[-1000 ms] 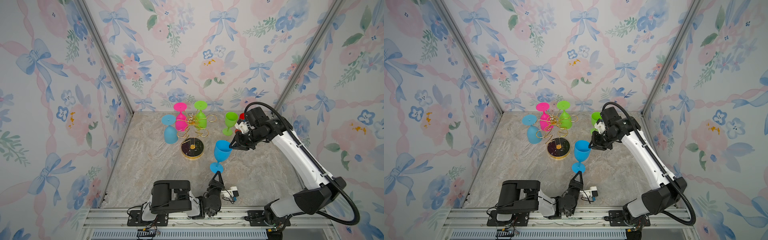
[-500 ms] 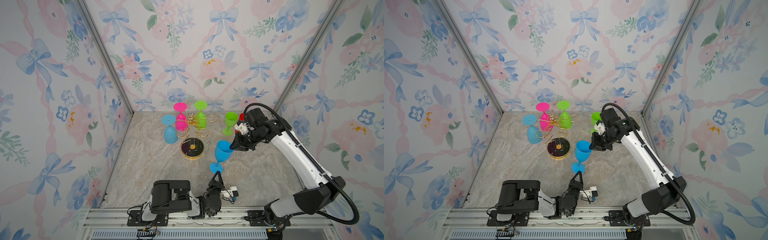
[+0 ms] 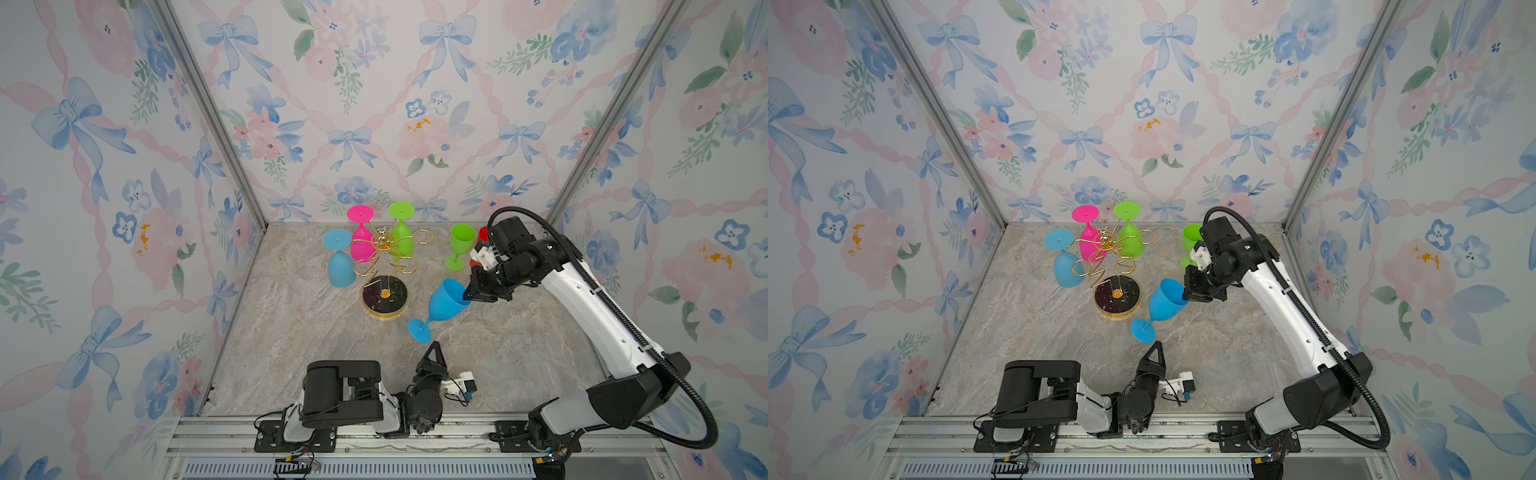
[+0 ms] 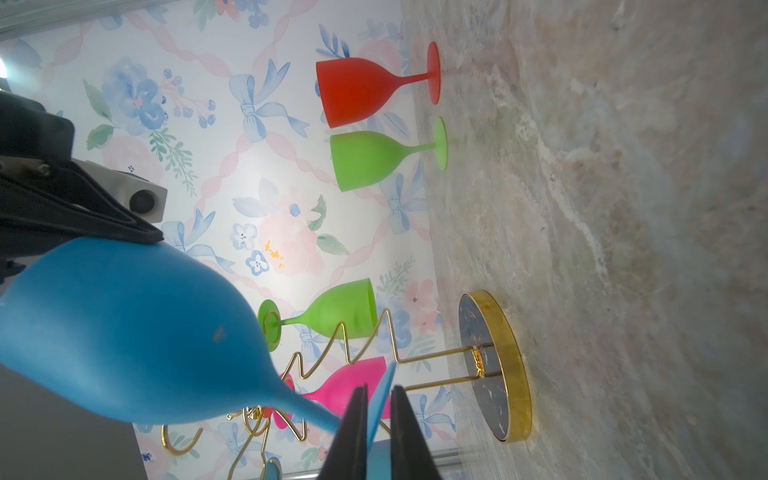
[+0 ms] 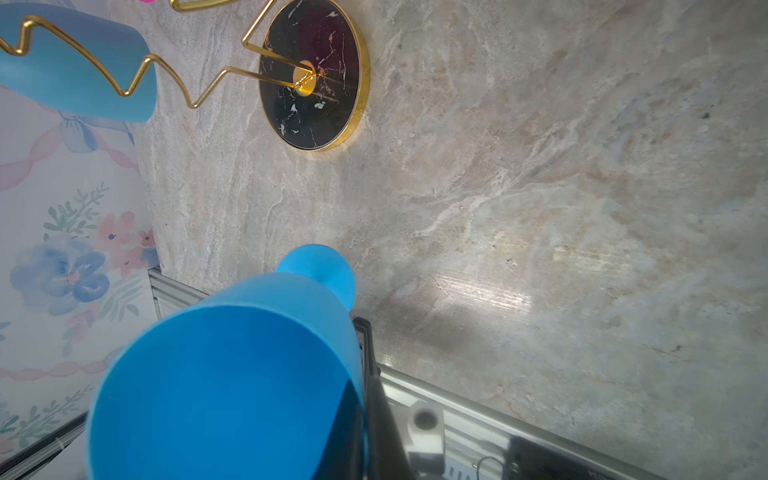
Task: Take the wine glass off the wine glass rack
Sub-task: 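Open the left gripper off the foot while the right gripper lifts the glass away, then carry the blue glass beside the red glass while the left arm draws back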
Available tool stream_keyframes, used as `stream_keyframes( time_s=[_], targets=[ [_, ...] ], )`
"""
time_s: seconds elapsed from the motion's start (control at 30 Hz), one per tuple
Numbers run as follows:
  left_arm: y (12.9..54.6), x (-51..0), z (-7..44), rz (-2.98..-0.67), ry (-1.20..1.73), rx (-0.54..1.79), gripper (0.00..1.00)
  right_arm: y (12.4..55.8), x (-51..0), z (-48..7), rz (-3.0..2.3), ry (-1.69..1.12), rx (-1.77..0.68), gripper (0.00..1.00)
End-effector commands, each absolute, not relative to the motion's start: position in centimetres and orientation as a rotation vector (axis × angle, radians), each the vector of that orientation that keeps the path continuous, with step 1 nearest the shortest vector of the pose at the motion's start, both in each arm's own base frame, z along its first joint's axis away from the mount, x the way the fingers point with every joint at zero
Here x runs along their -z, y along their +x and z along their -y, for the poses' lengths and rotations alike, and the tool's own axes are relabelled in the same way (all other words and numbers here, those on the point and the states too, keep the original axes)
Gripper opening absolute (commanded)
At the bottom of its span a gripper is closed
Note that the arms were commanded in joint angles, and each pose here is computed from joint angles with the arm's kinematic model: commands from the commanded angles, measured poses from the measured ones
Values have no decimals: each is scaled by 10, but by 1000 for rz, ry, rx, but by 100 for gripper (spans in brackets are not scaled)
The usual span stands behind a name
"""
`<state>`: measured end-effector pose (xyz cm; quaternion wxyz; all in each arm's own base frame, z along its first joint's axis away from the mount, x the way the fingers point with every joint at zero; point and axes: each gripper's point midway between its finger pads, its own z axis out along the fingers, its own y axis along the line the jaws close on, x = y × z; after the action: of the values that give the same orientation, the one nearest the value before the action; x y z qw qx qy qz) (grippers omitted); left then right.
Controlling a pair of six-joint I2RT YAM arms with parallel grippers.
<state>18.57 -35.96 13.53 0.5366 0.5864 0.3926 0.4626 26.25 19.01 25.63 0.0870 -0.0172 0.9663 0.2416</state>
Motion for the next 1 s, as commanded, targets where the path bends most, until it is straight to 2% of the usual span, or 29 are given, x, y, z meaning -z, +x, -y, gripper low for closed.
stream_keyframes(
  time_s=[0.0, 0.17, 0.37, 0.53, 0.63, 0.77, 0.87, 0.97],
  targets=[
    [182, -160, 366, -996, 1278, -986, 20, 258, -253, -190, -2892, -43, -743, 6],
    [181, -171, 365, -1029, 1229, -929, 33, 268, -263, -183, -2841, 12, -772, 4],
    [181, -189, 363, -1083, 1148, -835, 65, 281, -269, -165, -2787, 82, -759, 3],
    [179, -187, 360, -1140, 1173, -761, 75, 295, -272, -142, -2709, 120, -651, 3],
    [178, -203, 367, -1200, 1151, -659, 82, 301, -274, -124, -2658, 134, -544, 3],
    [166, -225, 376, -1313, 1164, -362, 92, 307, -275, -97, -2615, 135, -368, 3],
    [155, -239, 374, -1382, 1164, -153, 94, 309, -277, -76, -2598, 97, -205, 3],
    [155, -238, 364, -1438, 1153, -99, 95, 310, -278, -61, -2589, 59, -86, 4]
  ],
)
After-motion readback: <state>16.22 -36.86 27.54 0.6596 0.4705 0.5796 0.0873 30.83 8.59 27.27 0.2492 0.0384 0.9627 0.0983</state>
